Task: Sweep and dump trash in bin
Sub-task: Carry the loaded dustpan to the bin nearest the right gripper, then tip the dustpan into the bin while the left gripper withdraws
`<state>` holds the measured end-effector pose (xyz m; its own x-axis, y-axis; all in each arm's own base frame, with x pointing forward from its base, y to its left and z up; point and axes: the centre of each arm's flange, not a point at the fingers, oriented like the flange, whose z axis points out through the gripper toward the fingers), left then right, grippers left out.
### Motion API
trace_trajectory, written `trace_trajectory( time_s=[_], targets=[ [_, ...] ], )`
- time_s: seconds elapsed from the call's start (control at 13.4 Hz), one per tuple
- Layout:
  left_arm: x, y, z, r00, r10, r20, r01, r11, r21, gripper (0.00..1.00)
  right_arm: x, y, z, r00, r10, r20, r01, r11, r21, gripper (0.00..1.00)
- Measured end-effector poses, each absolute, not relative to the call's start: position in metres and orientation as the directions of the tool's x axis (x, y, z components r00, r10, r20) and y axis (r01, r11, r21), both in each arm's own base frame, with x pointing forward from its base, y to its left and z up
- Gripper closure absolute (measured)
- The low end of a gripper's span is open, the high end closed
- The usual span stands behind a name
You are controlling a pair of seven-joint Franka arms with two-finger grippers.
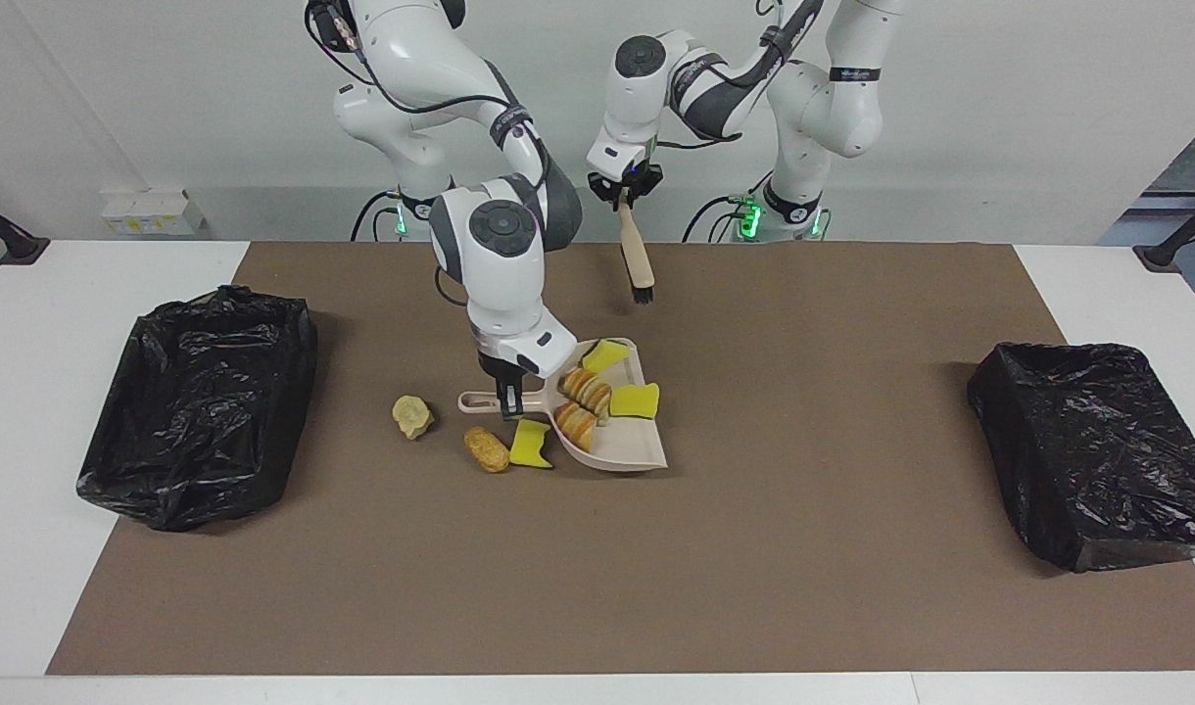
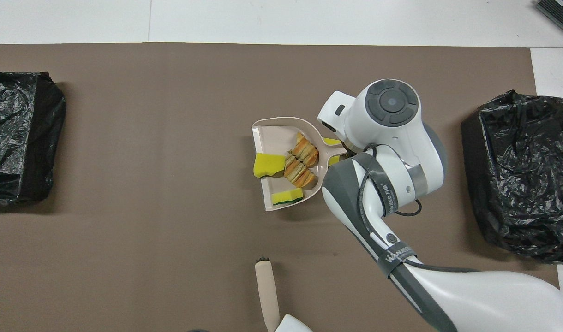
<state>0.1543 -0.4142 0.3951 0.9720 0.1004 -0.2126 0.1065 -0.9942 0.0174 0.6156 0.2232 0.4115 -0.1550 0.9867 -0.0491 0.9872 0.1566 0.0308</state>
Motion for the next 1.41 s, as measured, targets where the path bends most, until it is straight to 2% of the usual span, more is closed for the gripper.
trace_trajectory(
  time_s=[0.22, 0.59, 0.97, 1.12, 1.41],
  targets=[
    [0.138, -0.414, 0.371, 0.976, 0.098, -0.194, 0.105, -0.994, 0.030, 0.74, 0.628, 0.169, 0.428, -0.142, 0.990, -0.006, 0.990, 0.142, 0.026, 0.68],
    [0.146, -0.420, 0.336, 0.977, 0.116, -0.181, 0.123, -0.992, 0.026, 0.74, 0.639, 0.059, 0.450, -0.082, 0.997, -0.006, 0.997, 0.082, -0.012, 0.68],
    [0.165, -0.414, 0.329, 0.977, 0.104, -0.184, 0.110, -0.994, 0.026, 0.70, 0.640, -0.068, 0.471, -0.062, 0.998, -0.002, 0.998, 0.062, -0.022, 0.68],
    [0.185, -0.404, 0.328, 0.973, 0.108, -0.202, 0.111, -0.994, 0.002, 0.53, 0.633, -0.120, 0.478, -0.066, 0.998, -0.002, 0.998, 0.066, -0.019, 0.68],
    [0.231, -0.395, 0.360, 0.963, 0.124, -0.241, 0.125, -0.992, -0.009, 0.04, 0.605, -0.228, 0.490, -0.058, 0.997, -0.040, 0.998, 0.057, -0.026, 0.68]
  ],
)
